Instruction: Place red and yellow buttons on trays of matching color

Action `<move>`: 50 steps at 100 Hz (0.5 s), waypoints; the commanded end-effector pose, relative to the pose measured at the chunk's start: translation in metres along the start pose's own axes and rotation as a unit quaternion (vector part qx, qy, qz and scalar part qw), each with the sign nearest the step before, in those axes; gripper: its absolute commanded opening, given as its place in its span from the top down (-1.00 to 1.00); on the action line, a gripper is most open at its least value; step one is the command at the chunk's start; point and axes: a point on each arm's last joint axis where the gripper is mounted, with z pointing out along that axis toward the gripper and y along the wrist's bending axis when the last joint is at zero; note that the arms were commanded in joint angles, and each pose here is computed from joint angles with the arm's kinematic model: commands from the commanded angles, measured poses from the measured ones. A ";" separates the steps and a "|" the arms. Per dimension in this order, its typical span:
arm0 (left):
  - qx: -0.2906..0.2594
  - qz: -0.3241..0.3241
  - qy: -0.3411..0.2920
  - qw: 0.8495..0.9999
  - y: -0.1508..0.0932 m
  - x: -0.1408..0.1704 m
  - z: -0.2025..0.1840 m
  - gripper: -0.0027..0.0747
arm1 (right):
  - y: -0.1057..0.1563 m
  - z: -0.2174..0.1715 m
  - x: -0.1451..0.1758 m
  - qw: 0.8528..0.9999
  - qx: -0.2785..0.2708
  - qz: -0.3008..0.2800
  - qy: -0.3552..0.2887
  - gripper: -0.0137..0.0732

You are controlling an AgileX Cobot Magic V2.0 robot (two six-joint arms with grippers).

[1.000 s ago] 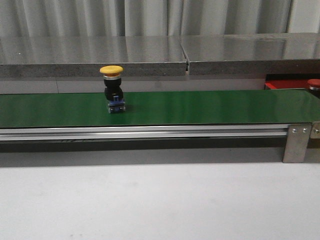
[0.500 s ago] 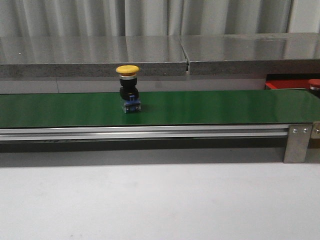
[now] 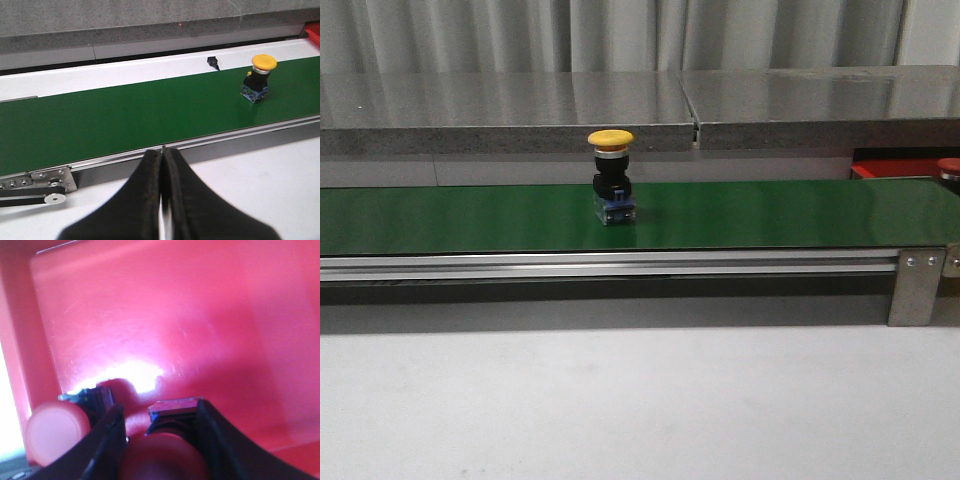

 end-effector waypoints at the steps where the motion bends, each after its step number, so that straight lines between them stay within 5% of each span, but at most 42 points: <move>1: 0.003 -0.009 -0.042 0.999 -0.001 -0.013 -0.003 0.98 | 0.003 -0.033 -0.019 0.998 -0.011 0.003 -0.060 0.10; 33: 0.003 -0.009 -0.042 0.999 -0.001 -0.013 -0.003 0.98 | 0.003 -0.016 -0.018 0.999 -0.019 0.011 -0.049 0.08; 50: 0.003 -0.009 -0.042 0.999 -0.001 -0.013 -0.003 0.98 | 0.003 -0.015 -0.017 0.999 -0.019 0.011 -0.044 -0.37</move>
